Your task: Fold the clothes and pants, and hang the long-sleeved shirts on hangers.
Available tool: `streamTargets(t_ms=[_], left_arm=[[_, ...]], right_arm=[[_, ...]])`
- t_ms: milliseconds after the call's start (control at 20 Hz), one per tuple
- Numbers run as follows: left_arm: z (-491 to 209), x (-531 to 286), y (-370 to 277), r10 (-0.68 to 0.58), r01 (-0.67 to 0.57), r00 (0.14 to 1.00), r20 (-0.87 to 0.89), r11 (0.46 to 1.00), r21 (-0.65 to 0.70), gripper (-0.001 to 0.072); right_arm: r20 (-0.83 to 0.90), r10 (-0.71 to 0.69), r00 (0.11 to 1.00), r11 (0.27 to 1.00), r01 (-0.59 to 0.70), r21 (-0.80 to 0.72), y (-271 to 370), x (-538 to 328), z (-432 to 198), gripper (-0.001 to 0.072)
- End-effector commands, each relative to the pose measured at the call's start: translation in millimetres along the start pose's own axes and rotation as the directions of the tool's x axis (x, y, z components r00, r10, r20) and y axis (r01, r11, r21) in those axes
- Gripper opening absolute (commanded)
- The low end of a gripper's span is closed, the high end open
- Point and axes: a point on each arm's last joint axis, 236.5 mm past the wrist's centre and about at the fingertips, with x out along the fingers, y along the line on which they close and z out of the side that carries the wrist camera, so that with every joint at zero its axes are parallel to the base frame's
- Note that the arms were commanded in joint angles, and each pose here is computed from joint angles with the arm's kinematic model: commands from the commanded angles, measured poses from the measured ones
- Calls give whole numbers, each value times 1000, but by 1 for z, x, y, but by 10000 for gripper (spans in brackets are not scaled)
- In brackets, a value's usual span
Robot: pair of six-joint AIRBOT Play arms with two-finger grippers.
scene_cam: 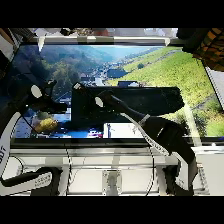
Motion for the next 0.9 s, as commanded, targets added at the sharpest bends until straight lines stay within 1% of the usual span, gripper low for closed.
streamTargets(t_ms=[0,100,150,200,400,850], left_arm=[[1,1,0,0,0,1000,3,1000,8,227],[0,1,0,0,0,1000,2,1000,7,226],[0,1,0,0,0,1000,2,1000,7,226],[0,1,0,0,0,1000,2,1000,7,226],[0,1,0,0,0,1000,2,1000,7,227],[1,1,0,0,0,1000,3,1000,7,226]], right_arm=[[-15,70,997,997,-70,22,34,6,-3,379],[-20,75,997,997,-75,1,44,9,-4,366],[-25,73,997,997,-73,-3,45,11,-6,319],[-35,66,997,998,-66,4,44,14,-9,314],[-55,5,998,1000,-4,13,25,17,-16,314],[-61,-24,998,998,28,61,-13,1,-9,314]])
